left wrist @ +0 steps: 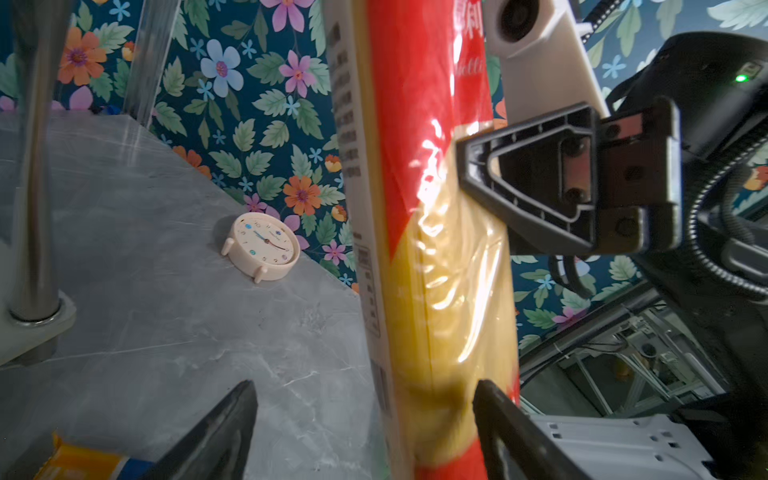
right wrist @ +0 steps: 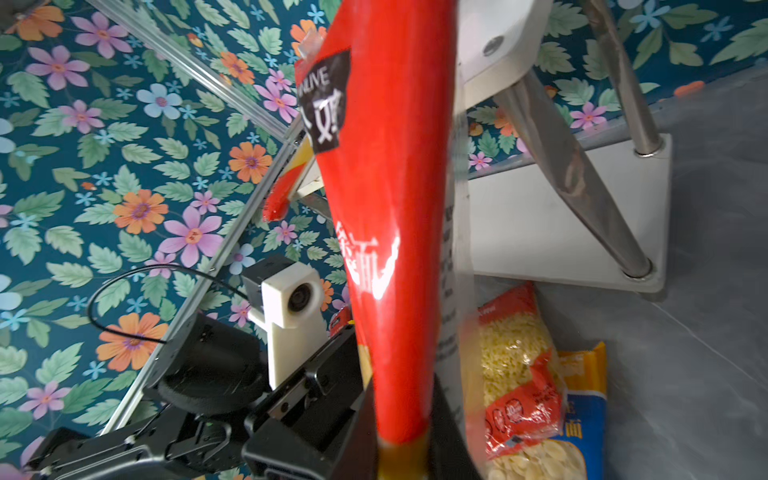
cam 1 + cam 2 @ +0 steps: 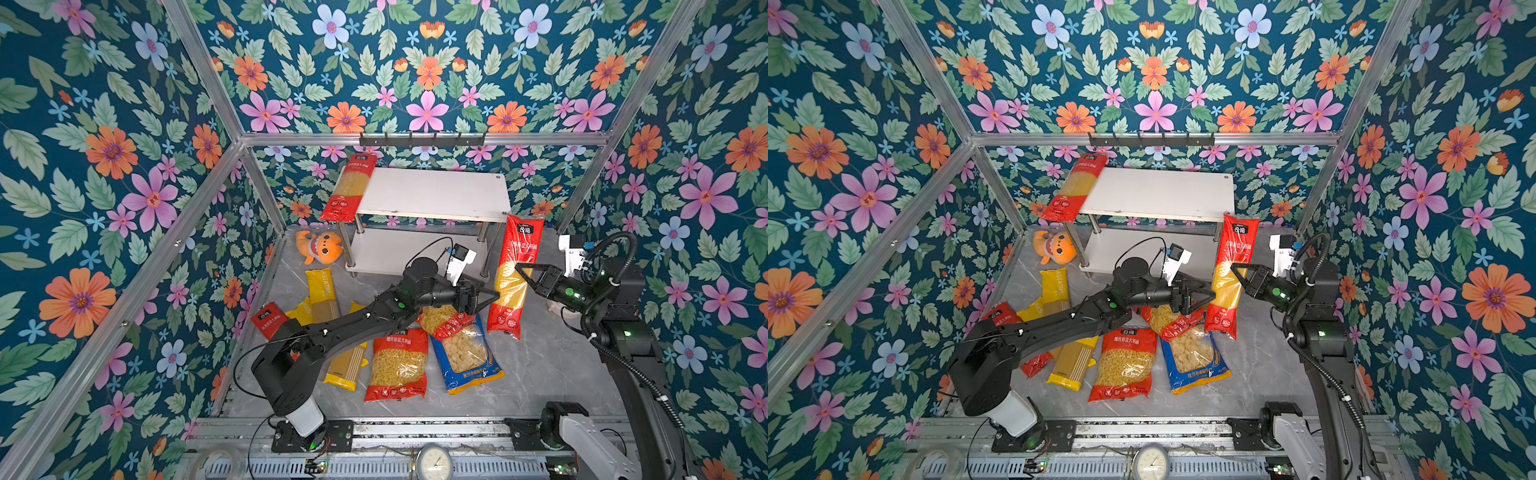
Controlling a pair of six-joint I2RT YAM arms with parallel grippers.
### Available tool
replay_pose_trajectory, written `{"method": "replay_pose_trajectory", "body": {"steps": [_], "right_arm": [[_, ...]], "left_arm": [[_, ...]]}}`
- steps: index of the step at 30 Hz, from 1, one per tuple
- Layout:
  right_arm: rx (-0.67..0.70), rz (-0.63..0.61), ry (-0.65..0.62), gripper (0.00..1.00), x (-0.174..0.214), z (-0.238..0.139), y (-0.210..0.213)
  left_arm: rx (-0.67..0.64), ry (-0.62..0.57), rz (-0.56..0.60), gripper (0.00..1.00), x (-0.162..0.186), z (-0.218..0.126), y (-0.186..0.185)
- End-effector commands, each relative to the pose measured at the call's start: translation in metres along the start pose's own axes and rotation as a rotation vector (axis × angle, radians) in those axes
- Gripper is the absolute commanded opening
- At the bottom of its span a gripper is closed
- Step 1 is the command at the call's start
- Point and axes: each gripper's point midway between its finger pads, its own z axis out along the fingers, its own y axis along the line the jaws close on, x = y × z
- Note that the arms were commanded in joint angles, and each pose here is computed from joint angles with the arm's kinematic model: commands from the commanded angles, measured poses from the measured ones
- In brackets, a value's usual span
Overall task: Place and organize the pasta boxes and bags onto the shelf
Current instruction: 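Raise the bag upright with the right gripper while the left gripper grips it too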
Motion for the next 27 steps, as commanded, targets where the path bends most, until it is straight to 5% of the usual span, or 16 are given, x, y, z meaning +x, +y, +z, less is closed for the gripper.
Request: {"method": "replay_pose_trajectory", "body": {"steps": [1, 7, 13, 22, 27], "right_arm": [[-0.158, -0.091, -0.072, 0.06, -0.022, -0.002, 0.043], [-0.226, -0.104, -0.070, 0.06, -0.029, 0.022, 0.064], [-0.305, -0.058, -0.081, 0.10, -0.043, 0.044, 0.073], [-0.335, -0.013, 0.010, 0.29, -0.036, 0.073, 0.069], [-0.305, -0.002, 0.051, 0.48, -0.027, 0.080, 0.059]], "left_arm": [[0.099, -0.033, 0.011, 0.82, -0.013, 0.001, -0.020], [0.120, -0.063, -0.003, 0.71, -0.027, -0.003, -0.022], [0.123, -0.142, -0.042, 0.47, -0.051, -0.028, -0.016], [0.120, -0.191, -0.075, 0.30, -0.074, -0.057, -0.015], [0.173, -0.251, -0.138, 0.24, -0.098, -0.077, -0.014]]}}
